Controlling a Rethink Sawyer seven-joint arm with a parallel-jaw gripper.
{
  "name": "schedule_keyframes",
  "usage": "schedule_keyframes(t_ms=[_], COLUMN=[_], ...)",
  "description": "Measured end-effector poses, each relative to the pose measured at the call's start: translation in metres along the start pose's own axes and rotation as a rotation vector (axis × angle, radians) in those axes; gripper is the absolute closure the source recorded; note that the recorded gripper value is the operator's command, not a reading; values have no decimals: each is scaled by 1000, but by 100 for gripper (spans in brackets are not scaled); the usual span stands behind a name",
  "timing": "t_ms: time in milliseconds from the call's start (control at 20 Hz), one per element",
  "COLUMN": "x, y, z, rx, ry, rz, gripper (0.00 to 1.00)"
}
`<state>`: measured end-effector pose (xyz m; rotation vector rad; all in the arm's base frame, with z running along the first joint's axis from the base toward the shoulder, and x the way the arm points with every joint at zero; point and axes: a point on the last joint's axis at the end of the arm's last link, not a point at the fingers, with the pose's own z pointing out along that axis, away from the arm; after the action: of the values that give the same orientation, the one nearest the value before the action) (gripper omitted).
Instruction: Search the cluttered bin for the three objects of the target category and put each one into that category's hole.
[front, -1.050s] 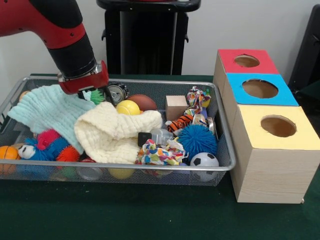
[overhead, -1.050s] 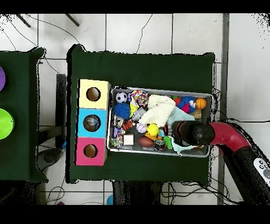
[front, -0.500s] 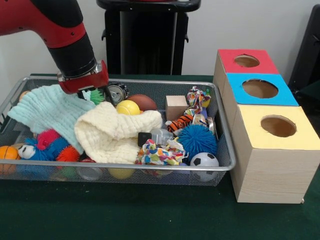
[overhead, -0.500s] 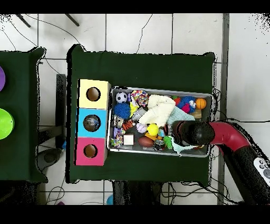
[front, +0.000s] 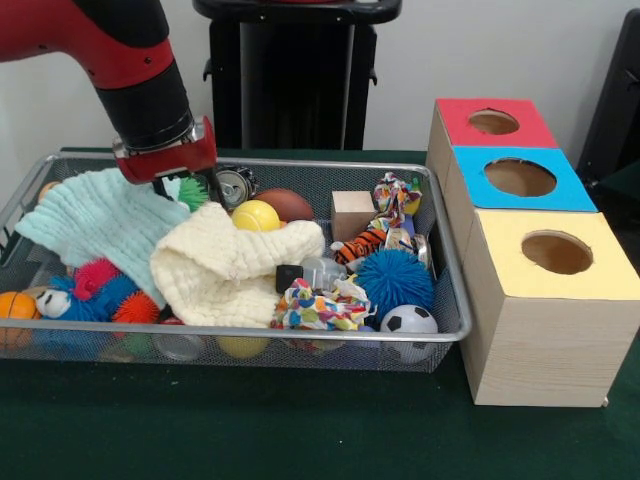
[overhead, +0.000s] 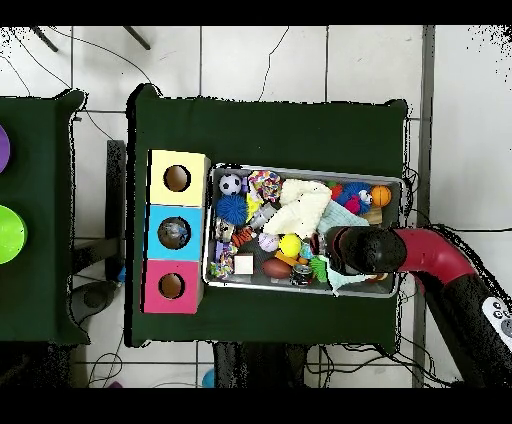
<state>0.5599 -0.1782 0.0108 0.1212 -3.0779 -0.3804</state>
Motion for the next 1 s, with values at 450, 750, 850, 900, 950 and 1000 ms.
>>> schedule_keyframes(t_ms=[450,750,850,900,950,1000], x=[-6,-15,-21,-24,-27,-30], y=[-8,-2,3,5,7,10], z=[-18,-14,-10,-8,-6,-5], rx=[42,45,48,51,53,55], ry=[-30,-81,-111,-127,-141,-154], rz=[-3,-15,-23,-28,-33,-37], gripper=[0,0,0,0,0,0])
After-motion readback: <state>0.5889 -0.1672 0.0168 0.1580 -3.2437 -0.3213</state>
